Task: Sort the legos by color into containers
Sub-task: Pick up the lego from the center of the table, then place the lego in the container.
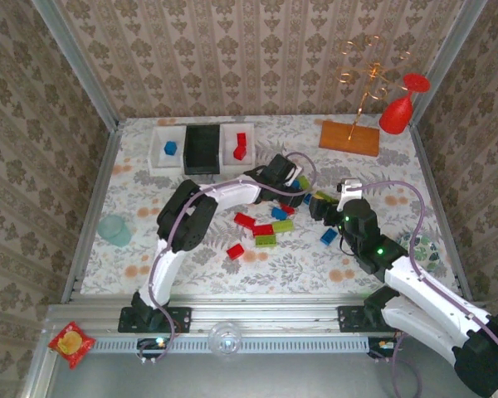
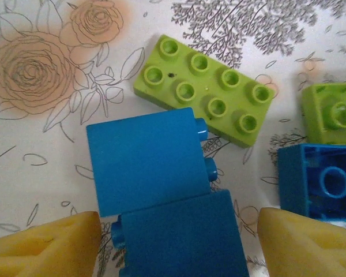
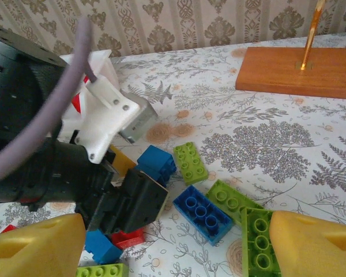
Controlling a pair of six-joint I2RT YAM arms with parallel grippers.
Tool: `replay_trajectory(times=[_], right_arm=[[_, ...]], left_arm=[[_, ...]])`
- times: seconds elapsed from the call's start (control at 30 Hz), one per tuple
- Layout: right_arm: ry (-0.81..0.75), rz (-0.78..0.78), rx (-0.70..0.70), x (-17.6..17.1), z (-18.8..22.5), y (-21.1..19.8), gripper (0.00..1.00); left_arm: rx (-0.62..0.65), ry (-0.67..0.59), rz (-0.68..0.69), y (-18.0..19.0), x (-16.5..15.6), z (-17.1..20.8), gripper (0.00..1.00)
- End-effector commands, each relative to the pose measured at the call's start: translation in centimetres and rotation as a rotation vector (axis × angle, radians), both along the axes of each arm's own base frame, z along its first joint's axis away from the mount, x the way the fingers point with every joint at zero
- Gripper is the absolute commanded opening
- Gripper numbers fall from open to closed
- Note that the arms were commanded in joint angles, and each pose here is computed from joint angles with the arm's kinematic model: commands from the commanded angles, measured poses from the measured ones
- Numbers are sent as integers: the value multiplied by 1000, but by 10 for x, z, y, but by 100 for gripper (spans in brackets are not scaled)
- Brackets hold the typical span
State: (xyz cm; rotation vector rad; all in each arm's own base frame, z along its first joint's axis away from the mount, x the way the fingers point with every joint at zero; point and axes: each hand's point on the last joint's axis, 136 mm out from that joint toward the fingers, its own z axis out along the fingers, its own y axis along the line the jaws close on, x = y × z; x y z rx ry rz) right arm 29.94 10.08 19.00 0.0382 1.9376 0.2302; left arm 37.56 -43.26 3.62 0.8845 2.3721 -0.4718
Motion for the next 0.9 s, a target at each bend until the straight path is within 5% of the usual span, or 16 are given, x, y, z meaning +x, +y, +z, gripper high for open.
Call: replay_trajectory(times=[0.0, 0.43, 0.67, 0.87], right_arm=[[8, -16, 13, 1, 0, -2, 85], [17, -14, 13, 3, -3, -1, 85], [21, 16, 20, 4, -4, 5, 85], [55, 112, 36, 8, -9, 26, 85]], left_arm=[[77, -1, -7, 3, -1, -11, 70], [60, -105, 59, 30, 10, 26, 44], [-61, -187, 242, 119, 30, 78, 44], [-95, -247, 482, 231, 57, 109, 44]])
